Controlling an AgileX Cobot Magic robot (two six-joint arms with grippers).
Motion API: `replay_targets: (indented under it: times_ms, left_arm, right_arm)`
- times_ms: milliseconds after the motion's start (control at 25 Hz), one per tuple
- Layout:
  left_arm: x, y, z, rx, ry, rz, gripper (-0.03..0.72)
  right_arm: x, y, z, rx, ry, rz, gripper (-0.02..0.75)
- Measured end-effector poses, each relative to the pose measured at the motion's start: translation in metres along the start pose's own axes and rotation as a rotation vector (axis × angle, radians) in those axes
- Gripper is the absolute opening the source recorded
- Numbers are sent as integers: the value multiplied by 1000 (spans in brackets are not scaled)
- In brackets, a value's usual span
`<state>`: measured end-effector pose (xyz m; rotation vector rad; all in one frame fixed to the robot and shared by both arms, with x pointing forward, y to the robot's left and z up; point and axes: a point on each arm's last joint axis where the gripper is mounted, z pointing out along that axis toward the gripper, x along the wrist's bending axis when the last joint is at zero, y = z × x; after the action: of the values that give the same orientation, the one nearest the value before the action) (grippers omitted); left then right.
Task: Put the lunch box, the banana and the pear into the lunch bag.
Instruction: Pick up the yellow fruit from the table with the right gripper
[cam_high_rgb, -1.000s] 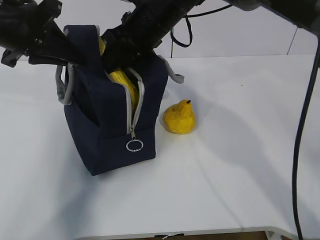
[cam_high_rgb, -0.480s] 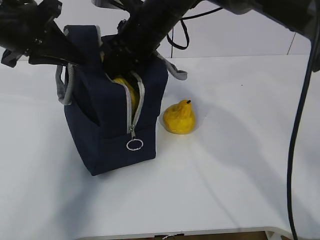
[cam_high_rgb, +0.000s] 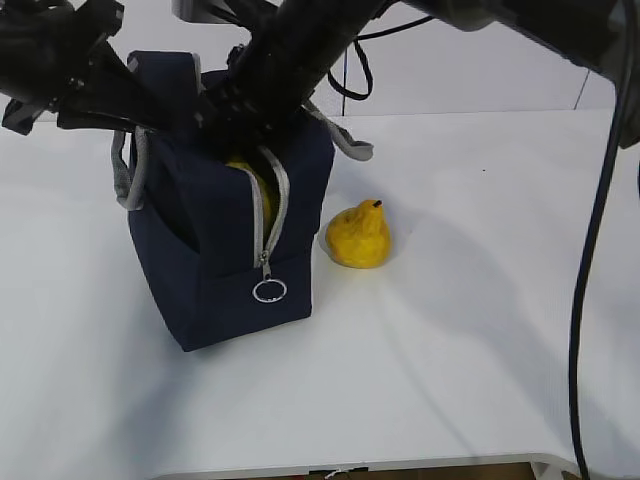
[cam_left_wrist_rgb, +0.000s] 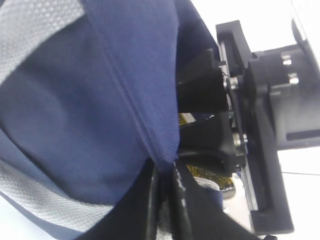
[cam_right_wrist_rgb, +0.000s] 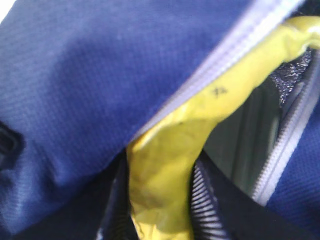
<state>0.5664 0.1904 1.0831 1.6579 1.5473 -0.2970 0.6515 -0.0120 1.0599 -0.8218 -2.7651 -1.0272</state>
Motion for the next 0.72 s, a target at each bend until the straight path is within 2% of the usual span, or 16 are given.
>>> replay_targets:
  times_ms: [600, 720]
  left_arm:
    - [0, 0, 0, 1, 0, 0, -2]
    - [0, 0, 0, 2, 1, 1, -2]
  right_arm:
    - [6, 1, 4, 15, -8, -21, 271]
    - [6, 1, 4, 15, -8, -17, 292]
